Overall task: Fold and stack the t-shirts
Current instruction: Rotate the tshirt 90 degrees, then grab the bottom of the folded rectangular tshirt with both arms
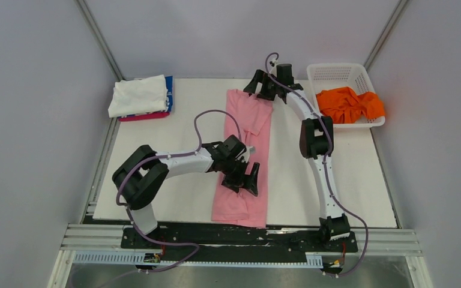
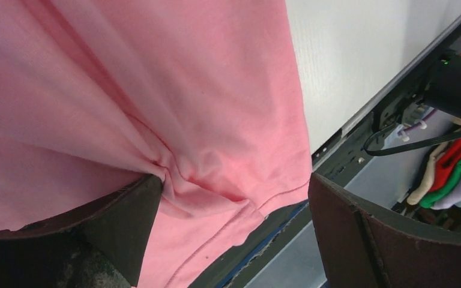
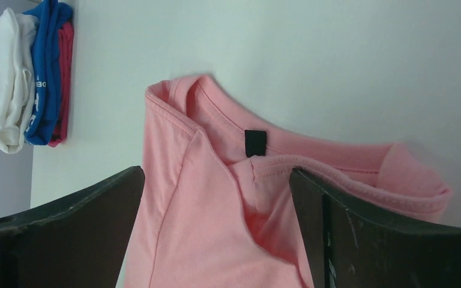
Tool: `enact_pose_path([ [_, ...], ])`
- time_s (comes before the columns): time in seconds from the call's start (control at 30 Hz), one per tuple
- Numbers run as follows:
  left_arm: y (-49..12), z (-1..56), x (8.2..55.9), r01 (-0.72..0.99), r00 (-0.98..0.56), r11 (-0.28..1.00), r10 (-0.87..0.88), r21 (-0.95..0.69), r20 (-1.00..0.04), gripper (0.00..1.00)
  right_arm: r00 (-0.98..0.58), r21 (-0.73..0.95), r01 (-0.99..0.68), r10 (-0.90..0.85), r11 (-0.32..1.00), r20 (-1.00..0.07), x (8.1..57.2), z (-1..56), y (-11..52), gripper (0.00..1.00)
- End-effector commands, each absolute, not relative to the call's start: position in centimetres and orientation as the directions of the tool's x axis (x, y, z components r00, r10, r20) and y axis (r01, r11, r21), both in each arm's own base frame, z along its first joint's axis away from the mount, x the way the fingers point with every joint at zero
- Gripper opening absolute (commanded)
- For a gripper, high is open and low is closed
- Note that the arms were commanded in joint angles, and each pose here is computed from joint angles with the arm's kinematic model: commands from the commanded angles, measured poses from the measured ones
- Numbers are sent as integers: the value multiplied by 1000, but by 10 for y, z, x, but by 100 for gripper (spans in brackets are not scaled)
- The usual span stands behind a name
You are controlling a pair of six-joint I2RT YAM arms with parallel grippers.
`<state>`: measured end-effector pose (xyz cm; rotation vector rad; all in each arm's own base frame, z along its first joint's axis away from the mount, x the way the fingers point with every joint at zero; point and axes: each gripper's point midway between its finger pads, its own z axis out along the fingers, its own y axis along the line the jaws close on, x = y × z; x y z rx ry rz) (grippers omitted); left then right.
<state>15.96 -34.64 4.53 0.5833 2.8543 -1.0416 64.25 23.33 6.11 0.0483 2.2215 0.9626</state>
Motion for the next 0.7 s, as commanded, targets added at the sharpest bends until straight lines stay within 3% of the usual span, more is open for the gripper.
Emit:
enact_pose_path([
  [0.0, -321, 61, 166, 428, -904, 774, 363, -466, -228, 100, -584, 560, -379, 279, 736, -762, 657, 155, 228, 100],
  [0.2, -292, 102, 165, 450, -885, 798, 336, -401, -323, 100, -449, 465, -413, 269, 783, -852, 614, 272, 208, 100],
  [0.37, -262, 98, 141, 387, -913, 834, 289, -392, -287, 100, -520, 462, -259, 280, 848, -807, 540, 258, 184, 100],
  [0.67, -236, 79, 107, 354, -922, 883, 274, -308, -274, 90, -727, 411, -44, 253, 911, -639, 329, 153, 195, 100],
])
